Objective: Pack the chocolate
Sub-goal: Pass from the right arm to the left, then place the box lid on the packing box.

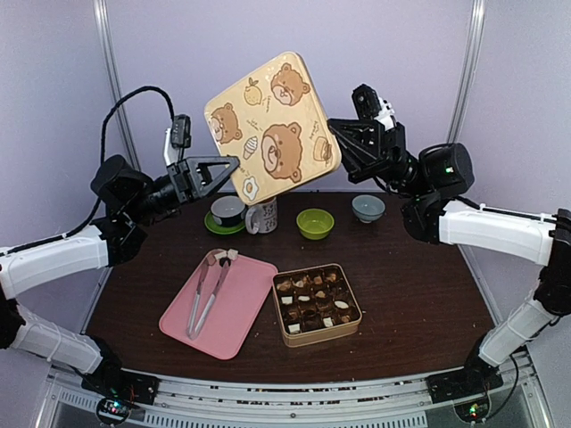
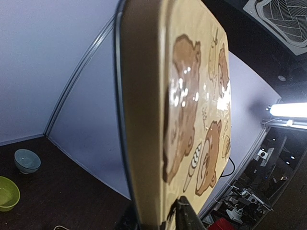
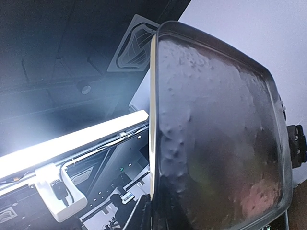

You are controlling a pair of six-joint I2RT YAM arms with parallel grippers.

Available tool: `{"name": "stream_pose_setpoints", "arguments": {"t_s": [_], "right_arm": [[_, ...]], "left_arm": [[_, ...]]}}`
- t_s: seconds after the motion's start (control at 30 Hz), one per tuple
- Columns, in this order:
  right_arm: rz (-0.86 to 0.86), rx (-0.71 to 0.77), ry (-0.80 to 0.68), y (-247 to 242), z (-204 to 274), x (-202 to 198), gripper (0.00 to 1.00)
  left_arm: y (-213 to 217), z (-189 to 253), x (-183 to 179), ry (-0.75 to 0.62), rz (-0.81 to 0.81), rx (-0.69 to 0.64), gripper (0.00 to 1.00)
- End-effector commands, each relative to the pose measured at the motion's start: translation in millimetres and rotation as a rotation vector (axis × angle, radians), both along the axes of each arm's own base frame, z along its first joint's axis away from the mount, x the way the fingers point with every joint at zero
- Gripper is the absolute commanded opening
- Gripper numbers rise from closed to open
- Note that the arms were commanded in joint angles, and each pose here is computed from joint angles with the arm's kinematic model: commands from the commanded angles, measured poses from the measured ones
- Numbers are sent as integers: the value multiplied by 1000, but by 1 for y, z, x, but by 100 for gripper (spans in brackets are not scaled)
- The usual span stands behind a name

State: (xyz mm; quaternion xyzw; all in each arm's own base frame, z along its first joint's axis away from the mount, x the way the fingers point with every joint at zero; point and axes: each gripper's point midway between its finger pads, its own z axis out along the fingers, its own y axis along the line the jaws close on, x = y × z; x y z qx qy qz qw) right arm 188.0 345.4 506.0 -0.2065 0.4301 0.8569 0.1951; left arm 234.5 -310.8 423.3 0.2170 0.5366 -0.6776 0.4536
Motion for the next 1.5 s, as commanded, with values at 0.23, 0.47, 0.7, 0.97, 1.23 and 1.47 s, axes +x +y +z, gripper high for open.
{"name": "stream_pose_setpoints", "arguments": {"t_s": [0.23, 0.47, 0.7, 0.97, 1.23, 1.47], "right_arm": [[-116, -68, 49, -18, -65, 46, 37], [-129, -139, 8, -21, -90, 58, 40], [-300, -347, 95, -37, -162, 97, 38], [-402, -672, 86, -45, -247, 98, 32], [-385, -775, 129, -54, -298, 84, 21], [-365, -907, 125, -66, -344, 67, 18]], "left_arm": [[-6, -8, 0, 27, -39, -12, 2], [-17, -30, 8, 100, -68, 31, 0], [-23, -65, 17, 199, -69, 77, 0], [-36, -130, 17, 367, -73, 138, 0], [-56, -178, 10, 461, -110, 148, 11], [-60, -231, 7, 609, -81, 193, 26]]}}
